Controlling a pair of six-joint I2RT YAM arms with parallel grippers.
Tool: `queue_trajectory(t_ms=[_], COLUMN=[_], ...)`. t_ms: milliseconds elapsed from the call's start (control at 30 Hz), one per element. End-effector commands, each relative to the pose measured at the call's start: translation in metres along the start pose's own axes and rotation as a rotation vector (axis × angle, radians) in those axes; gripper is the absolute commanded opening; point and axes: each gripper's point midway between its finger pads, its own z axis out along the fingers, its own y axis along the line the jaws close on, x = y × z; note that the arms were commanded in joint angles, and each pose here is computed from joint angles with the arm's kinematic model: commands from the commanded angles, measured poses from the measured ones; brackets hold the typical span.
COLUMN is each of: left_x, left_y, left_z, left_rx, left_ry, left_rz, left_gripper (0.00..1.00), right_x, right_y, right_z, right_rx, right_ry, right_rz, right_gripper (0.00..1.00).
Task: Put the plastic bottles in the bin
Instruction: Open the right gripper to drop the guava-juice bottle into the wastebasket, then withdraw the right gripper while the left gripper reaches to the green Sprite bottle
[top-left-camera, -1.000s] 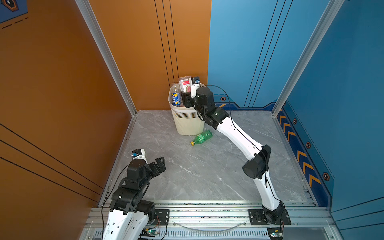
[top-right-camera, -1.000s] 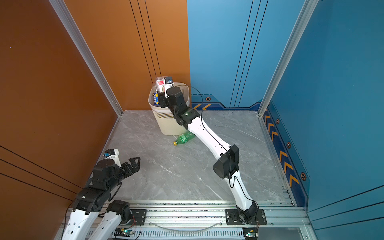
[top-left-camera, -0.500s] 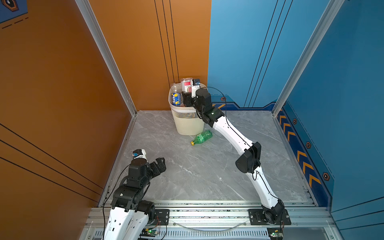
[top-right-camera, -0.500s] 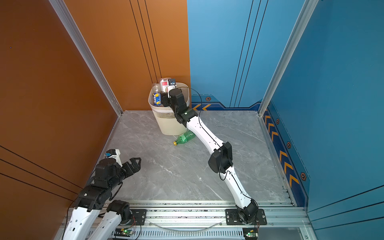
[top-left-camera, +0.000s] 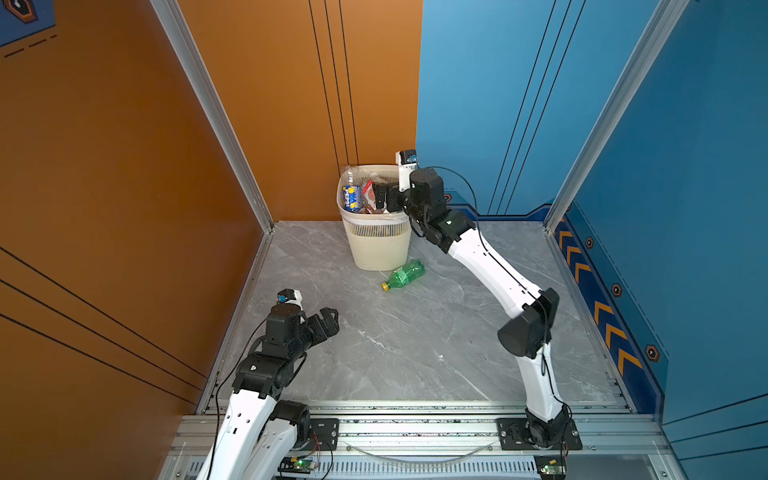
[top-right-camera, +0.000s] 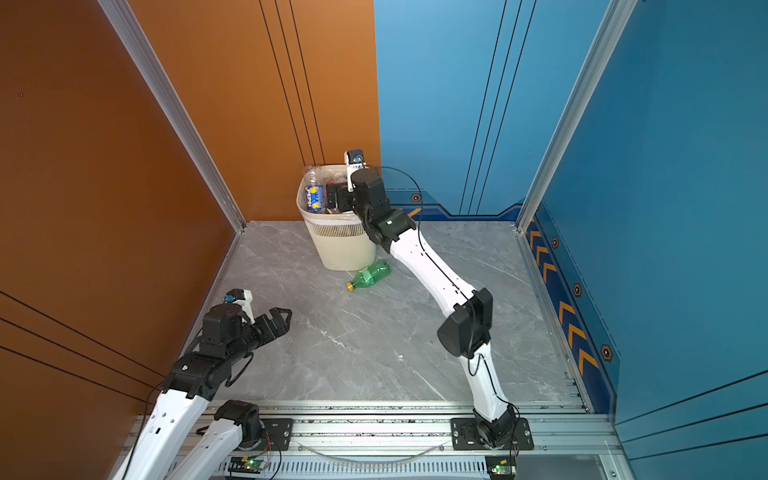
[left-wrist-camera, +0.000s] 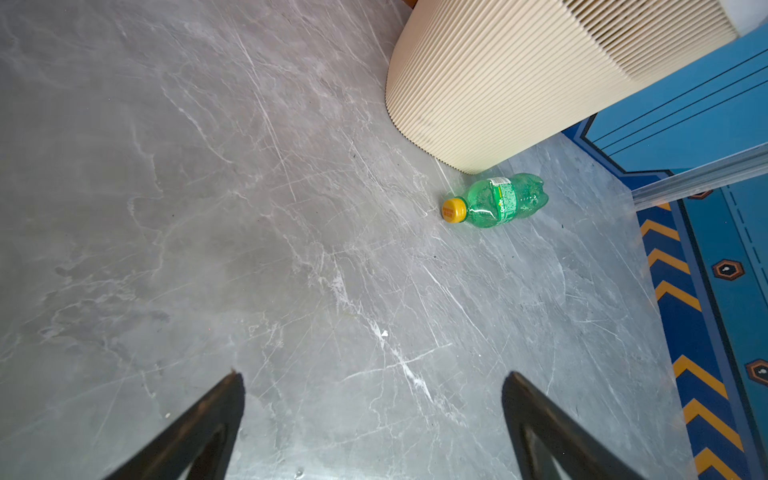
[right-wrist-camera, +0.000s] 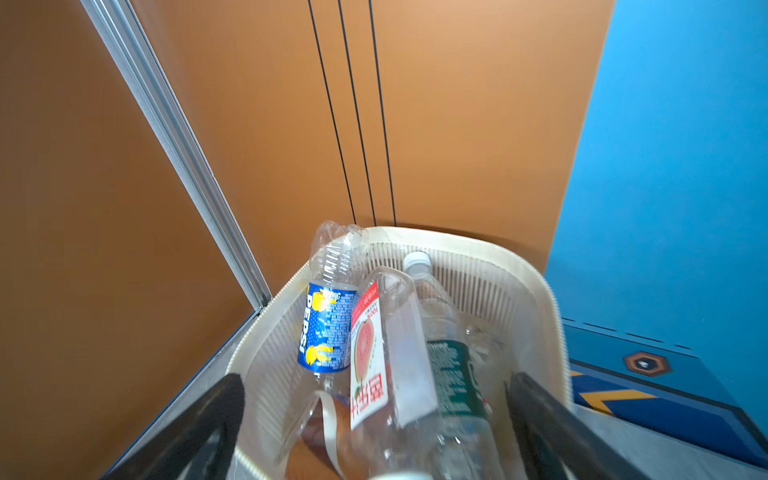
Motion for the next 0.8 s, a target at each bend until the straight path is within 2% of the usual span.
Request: queue_trajectory(t_ms=[0,100,400,600,767], left_x=[-0.020,-0.025,-0.020,-0.013,-0.006], left_y=[-0.032,-0.051,-0.114,-0.155,-0.174], left_z=[0.003,0.016,0.064,0.097,0.129], left_rx=[0.087,0.091,0.042,0.055,0.041], left_ry=[-0.013,0.011,0.068,0.107,0.144], left_rz=[0.106,0.223,0.592,0.754,0.822], left_gripper=[0.98,0.98,0.98,0.99,0.96], right_x=[-0.067,-0.058,0.024,0.061,0.080], right_y=[-0.015,-0.032,-0.098,-0.127,-0.142], right_z=[-0.066,-0.103,-0.202,-0.252,-0.277], right_rx=[0.009,0.027,0.160,0.260,0.309], right_ry=[-0.170,-0.159,-0.047,0.018,0.049], right_rz=[0.070,0.089,0.187,0.202,0.216], right_gripper=[0.99,0.99,1.00,0.99,0.99])
